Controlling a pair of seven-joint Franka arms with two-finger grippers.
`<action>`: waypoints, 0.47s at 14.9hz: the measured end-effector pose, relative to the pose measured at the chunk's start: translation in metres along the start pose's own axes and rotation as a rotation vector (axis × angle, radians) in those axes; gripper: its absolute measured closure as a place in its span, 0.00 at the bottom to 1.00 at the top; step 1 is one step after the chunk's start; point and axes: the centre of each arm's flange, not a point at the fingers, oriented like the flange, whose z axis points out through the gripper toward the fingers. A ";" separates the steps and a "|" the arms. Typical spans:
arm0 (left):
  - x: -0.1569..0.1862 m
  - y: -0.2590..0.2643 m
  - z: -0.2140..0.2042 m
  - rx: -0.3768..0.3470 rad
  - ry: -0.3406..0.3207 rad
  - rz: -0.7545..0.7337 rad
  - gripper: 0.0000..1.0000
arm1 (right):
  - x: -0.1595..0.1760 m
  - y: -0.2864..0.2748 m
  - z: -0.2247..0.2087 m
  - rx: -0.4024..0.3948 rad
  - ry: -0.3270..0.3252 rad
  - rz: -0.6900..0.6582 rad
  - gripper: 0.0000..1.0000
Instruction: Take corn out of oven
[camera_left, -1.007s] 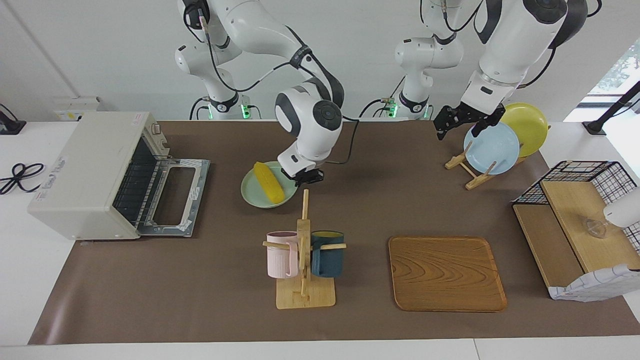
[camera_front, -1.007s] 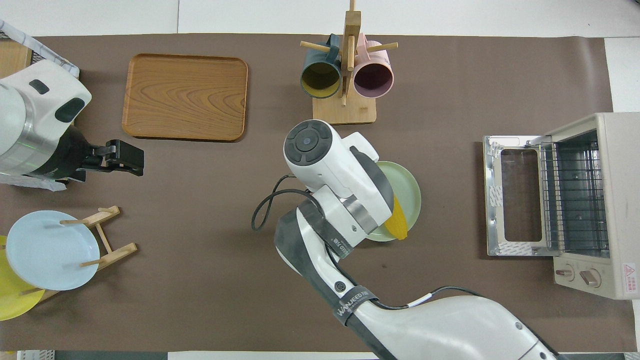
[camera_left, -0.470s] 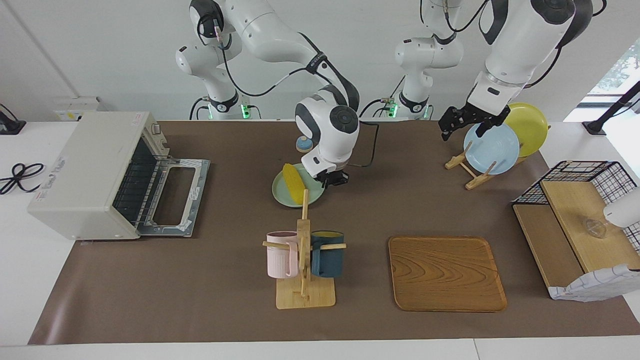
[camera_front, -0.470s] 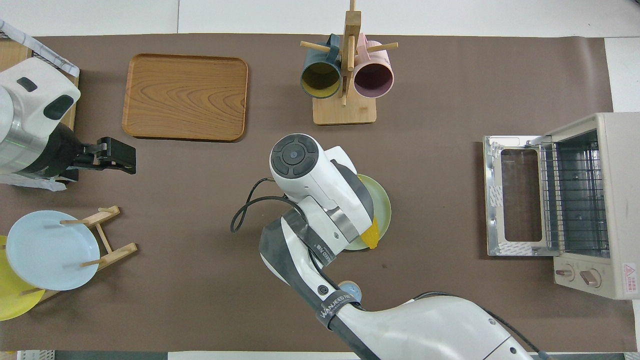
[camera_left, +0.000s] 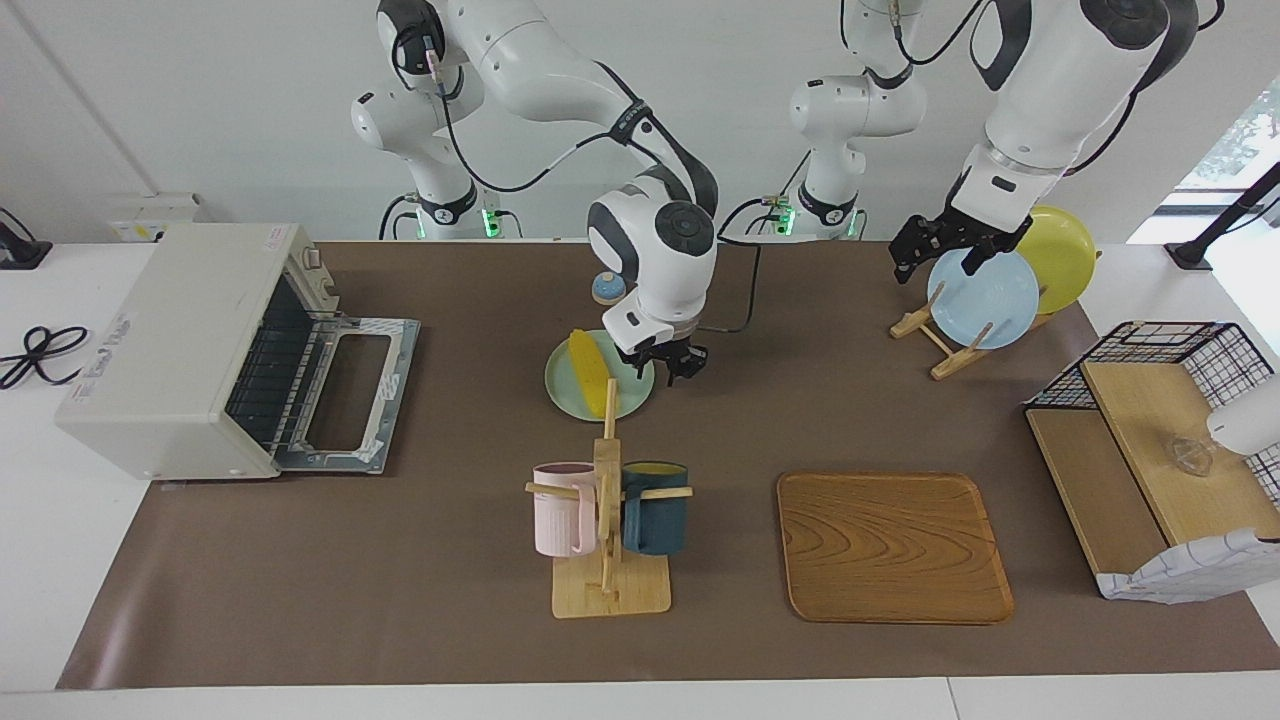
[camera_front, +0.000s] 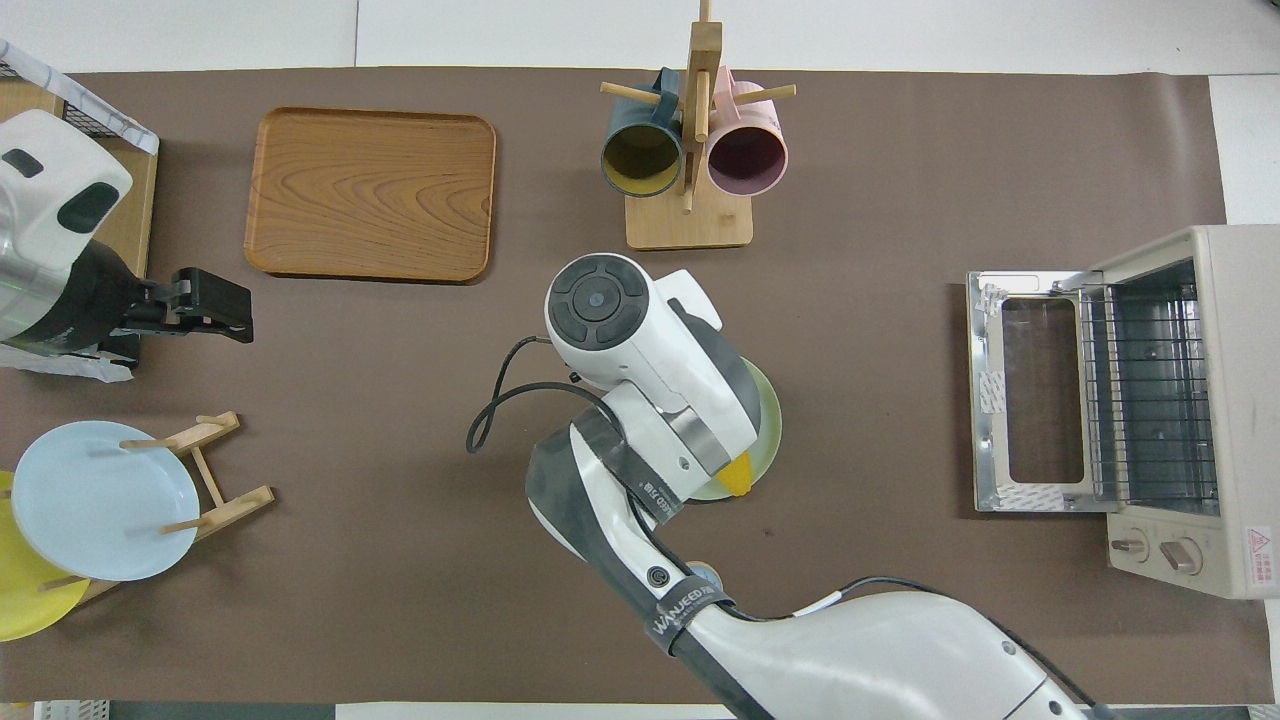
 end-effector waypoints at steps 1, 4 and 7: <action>0.000 0.000 0.000 0.000 0.001 0.000 0.00 | 0.013 0.016 -0.010 -0.009 0.000 -0.017 0.69; 0.000 0.002 0.000 -0.001 0.004 0.004 0.00 | 0.047 0.077 -0.039 -0.054 -0.044 -0.048 0.99; 0.000 0.005 0.000 -0.002 0.010 0.009 0.00 | 0.062 0.132 -0.033 -0.146 -0.061 -0.046 0.99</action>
